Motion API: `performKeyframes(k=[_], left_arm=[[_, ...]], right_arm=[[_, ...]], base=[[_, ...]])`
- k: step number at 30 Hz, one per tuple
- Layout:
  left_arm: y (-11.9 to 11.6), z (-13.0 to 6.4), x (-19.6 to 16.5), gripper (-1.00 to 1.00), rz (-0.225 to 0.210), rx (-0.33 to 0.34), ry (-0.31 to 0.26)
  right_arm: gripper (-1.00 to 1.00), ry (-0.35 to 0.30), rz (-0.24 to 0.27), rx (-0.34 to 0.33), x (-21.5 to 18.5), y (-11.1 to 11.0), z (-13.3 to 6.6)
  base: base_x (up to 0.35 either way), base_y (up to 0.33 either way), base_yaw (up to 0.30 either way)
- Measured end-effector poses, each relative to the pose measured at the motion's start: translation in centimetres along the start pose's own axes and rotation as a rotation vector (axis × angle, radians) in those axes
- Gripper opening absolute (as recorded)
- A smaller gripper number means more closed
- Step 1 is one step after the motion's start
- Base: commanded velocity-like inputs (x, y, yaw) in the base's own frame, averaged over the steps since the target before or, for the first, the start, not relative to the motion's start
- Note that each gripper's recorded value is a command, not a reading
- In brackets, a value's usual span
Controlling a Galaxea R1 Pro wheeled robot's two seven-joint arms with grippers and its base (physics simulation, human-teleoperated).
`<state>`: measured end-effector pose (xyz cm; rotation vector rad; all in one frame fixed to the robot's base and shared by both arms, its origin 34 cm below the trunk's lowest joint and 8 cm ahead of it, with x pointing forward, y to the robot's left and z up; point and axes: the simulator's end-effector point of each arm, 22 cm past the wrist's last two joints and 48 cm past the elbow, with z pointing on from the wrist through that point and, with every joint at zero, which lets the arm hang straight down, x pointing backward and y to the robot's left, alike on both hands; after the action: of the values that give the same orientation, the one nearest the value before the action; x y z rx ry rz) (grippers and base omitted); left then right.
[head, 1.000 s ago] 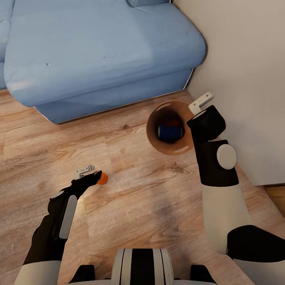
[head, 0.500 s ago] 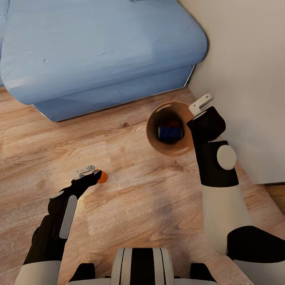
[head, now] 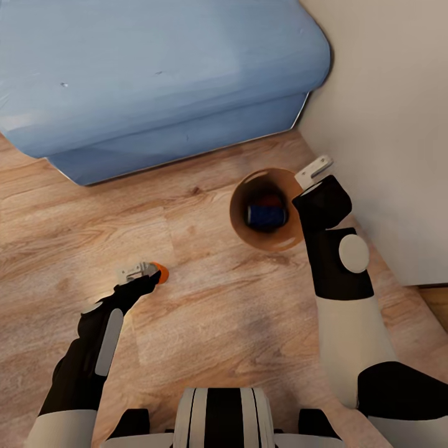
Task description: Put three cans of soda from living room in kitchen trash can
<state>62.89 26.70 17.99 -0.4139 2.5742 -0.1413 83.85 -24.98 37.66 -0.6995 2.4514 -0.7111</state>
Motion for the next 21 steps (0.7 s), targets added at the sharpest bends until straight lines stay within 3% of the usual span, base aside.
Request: performKeyframes(k=[21], left_arm=[[-0.12,0.16,0.11,1.00,0.004,0.000,-0.003]], right_arm=[[-1.00,-0.006,0.001,0.012,-0.01,-0.27,-0.23]], base=[[0.000,0.000,0.000]])
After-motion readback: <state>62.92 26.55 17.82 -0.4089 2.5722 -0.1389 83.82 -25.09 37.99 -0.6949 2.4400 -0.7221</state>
